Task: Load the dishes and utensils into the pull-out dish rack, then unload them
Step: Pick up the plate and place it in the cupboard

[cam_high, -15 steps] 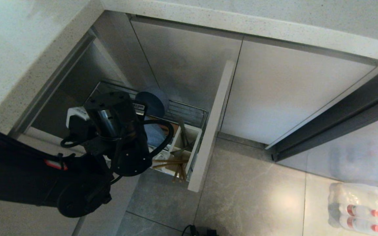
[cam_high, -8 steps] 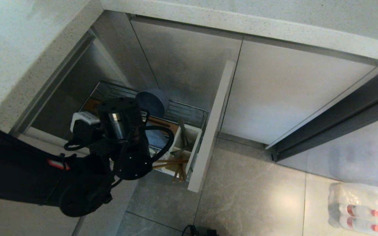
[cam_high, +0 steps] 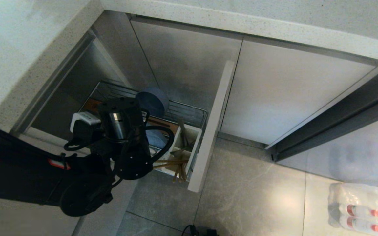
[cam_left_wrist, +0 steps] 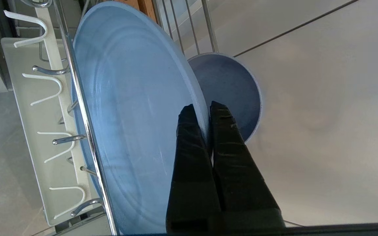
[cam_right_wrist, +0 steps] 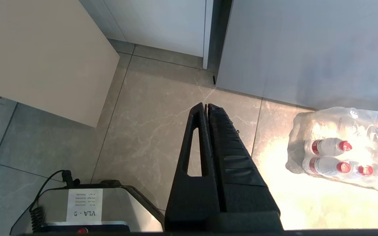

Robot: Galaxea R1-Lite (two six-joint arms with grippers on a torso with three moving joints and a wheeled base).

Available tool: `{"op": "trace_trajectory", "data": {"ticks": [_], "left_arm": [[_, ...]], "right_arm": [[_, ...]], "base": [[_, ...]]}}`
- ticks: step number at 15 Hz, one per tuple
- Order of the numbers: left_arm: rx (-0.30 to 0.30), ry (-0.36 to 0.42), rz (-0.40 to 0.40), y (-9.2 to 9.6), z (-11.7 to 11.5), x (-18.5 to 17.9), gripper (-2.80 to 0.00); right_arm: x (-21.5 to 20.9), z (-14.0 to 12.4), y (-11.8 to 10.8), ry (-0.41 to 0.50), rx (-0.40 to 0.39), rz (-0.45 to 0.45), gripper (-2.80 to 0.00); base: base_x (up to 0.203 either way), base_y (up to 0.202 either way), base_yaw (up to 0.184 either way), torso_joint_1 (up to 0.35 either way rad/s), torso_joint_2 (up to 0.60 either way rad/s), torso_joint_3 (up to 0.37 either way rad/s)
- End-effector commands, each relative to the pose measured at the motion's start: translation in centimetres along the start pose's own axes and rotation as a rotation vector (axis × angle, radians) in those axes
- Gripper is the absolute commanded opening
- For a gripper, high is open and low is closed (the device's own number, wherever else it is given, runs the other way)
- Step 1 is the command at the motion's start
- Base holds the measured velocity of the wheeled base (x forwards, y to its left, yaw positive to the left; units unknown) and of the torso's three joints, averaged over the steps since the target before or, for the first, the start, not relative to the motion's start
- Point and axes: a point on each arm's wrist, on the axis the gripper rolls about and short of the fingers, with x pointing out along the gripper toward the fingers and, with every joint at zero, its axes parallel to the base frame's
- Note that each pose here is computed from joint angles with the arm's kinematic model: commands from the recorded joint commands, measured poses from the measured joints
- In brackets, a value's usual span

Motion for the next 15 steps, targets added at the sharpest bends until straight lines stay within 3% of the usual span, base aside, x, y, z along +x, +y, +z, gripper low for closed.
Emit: {"op": "trace_trajectory", "data": {"ticks": [1, 2, 3, 10, 15], "left_arm": [[-0.009, -0.005, 0.001, 0.0, 0.0, 0.0, -2.8], [-0.01, -0.005, 0.0, 0.0, 0.0, 0.0, -1.02], [-0.008, -0.005, 0.002, 0.0, 0.0, 0.0, 0.0], [-0.007, -0.007, 0.0, -0.1, 0.1, -0.1, 0.0], [-0.038, -0.008, -0.021, -1.0, 0.9, -0.8, 0.0]], "right_arm": [[0.0, 0.0, 0.0, 0.0, 0.0, 0.0, -2.8], [0.0, 0.0, 0.0, 0.001, 0.0, 0.0, -2.8], [0.0, 0.0, 0.0, 0.001, 0.0, 0.0, -2.8], [0.0, 0.0, 0.0, 0.001, 0.0, 0.0, -2.8], [0.0, 0.0, 0.0, 0.001, 0.0, 0.0, -2.8]], "base": [[0.0, 0.0, 0.0, 0.0, 0.0, 0.0], [0.0, 0.0, 0.0, 0.0, 0.0, 0.0], [0.0, 0.0, 0.0, 0.0, 0.0, 0.0], [0.0, 0.0, 0.0, 0.0, 0.0, 0.0], [0.0, 0.0, 0.0, 0.0, 0.0, 0.0]]}}
